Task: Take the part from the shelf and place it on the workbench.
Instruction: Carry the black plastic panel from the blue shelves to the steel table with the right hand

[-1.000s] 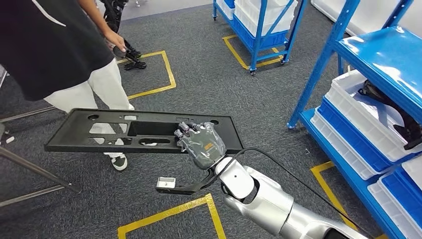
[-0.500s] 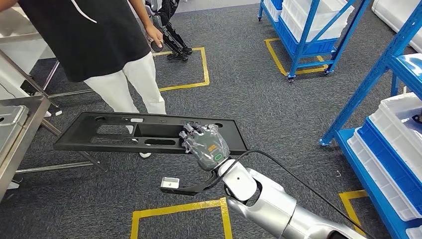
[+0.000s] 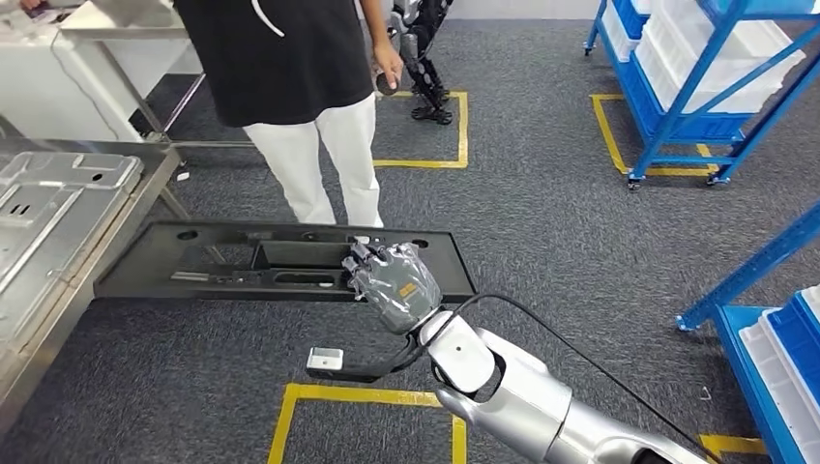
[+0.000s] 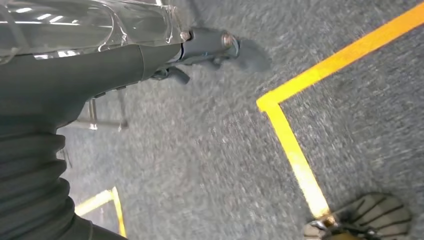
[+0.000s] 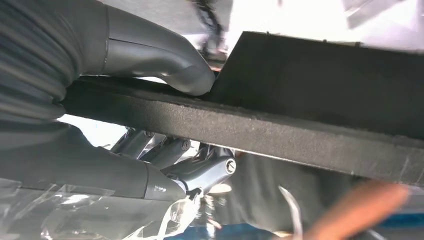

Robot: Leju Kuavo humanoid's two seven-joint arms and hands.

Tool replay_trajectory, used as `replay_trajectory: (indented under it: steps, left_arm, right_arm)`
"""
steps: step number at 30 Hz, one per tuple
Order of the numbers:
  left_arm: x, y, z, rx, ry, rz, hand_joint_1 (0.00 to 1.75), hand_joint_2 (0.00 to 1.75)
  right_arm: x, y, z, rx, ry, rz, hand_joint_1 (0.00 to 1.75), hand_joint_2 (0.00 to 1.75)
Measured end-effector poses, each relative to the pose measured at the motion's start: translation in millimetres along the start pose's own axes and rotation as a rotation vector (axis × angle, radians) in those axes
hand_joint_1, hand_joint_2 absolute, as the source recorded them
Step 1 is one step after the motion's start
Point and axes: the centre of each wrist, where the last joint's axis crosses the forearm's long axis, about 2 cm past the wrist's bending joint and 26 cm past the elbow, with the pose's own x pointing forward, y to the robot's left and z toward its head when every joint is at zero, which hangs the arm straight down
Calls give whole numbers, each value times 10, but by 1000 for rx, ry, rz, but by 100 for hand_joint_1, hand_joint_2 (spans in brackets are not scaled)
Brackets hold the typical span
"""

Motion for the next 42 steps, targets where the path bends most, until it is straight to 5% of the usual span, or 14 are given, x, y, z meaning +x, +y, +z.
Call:
replay_trajectory:
  steps: [14,42]
  left_arm:
    - [-76,-38,10,-16,8,-49,0,175]
    - [102,-67,22,-19,-22,-81,0,175]
  right_arm:
    - [8,28,59,35,10,11,175,175]
    - [-82,-6,128,55,72,-43,175,175]
